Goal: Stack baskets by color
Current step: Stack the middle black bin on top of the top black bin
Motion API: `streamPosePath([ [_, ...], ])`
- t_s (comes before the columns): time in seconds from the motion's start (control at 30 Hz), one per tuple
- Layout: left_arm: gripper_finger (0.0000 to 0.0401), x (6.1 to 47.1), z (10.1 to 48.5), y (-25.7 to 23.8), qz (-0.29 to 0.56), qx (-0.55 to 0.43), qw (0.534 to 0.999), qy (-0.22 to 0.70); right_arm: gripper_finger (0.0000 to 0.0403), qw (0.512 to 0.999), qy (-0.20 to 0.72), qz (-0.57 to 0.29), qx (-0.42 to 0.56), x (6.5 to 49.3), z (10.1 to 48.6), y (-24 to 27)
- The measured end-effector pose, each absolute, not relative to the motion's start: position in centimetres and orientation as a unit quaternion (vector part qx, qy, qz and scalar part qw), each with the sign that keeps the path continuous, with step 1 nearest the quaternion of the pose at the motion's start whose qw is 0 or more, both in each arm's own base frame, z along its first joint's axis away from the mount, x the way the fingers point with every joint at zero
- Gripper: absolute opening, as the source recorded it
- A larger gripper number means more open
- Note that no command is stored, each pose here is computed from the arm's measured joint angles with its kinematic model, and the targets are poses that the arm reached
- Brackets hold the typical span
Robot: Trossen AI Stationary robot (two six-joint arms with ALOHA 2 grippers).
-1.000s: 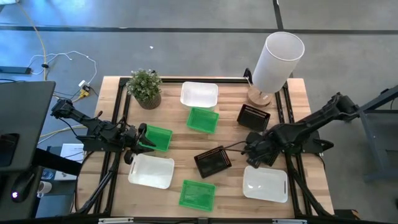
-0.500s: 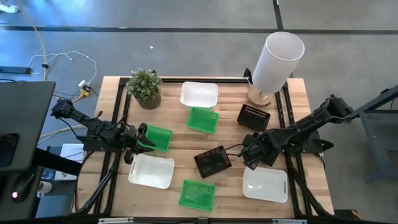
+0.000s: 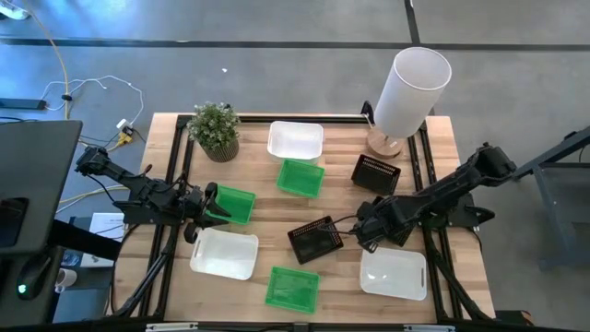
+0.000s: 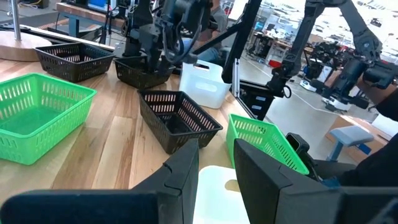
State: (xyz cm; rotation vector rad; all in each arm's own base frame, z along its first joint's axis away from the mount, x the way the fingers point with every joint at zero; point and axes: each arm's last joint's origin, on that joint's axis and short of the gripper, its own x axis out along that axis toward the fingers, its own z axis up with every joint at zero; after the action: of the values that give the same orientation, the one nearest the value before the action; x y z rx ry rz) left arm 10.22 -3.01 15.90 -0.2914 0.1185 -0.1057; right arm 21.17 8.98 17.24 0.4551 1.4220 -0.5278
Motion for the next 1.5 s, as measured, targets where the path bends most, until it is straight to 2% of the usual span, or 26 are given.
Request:
streamPosePath([
  [0.17, 0.0090, 10.2, 15.9, -3.0, -0.053, -0.145, 0.986, 0.059, 0.0092, 0.693, 0.648, -0.239, 0.204, 21.3, 16.7, 9.1],
  [0.33, 0.0090, 10.2, 15.9, -3.0, -0.053, -0.144, 0.986, 0.059, 0.0019, 0.690, 0.653, -0.232, 0.210, 21.3, 16.8, 9.1],
  [0.4, 0.0090, 10.2, 15.9, -3.0, -0.053, -0.144, 0.986, 0.059, 0.0007, 0.688, 0.654, -0.231, 0.212, 21.3, 16.8, 9.1],
  [0.57, 0.0090, 10.2, 15.9, -3.0, -0.053, -0.144, 0.986, 0.059, 0.0005, 0.689, 0.654, -0.228, 0.213, 21.4, 17.1, 9.2],
  [0.87, 0.0090, 10.2, 15.9, -3.0, -0.053, -0.144, 0.986, 0.059, 0.0001, 0.723, 0.623, -0.233, 0.186, 22.9, 20.3, 9.6],
  [1.2, 0.0090, 10.2, 15.9, -3.0, -0.053, -0.144, 0.986, 0.059, 0.0001, 0.758, 0.587, -0.267, 0.098, 24.0, 24.5, 8.6],
  [1.5, 0.0090, 10.2, 15.9, -3.0, -0.053, -0.144, 0.986, 0.059, 0.0000, 0.754, 0.597, -0.274, -0.013, 24.7, 25.1, 5.3],
])
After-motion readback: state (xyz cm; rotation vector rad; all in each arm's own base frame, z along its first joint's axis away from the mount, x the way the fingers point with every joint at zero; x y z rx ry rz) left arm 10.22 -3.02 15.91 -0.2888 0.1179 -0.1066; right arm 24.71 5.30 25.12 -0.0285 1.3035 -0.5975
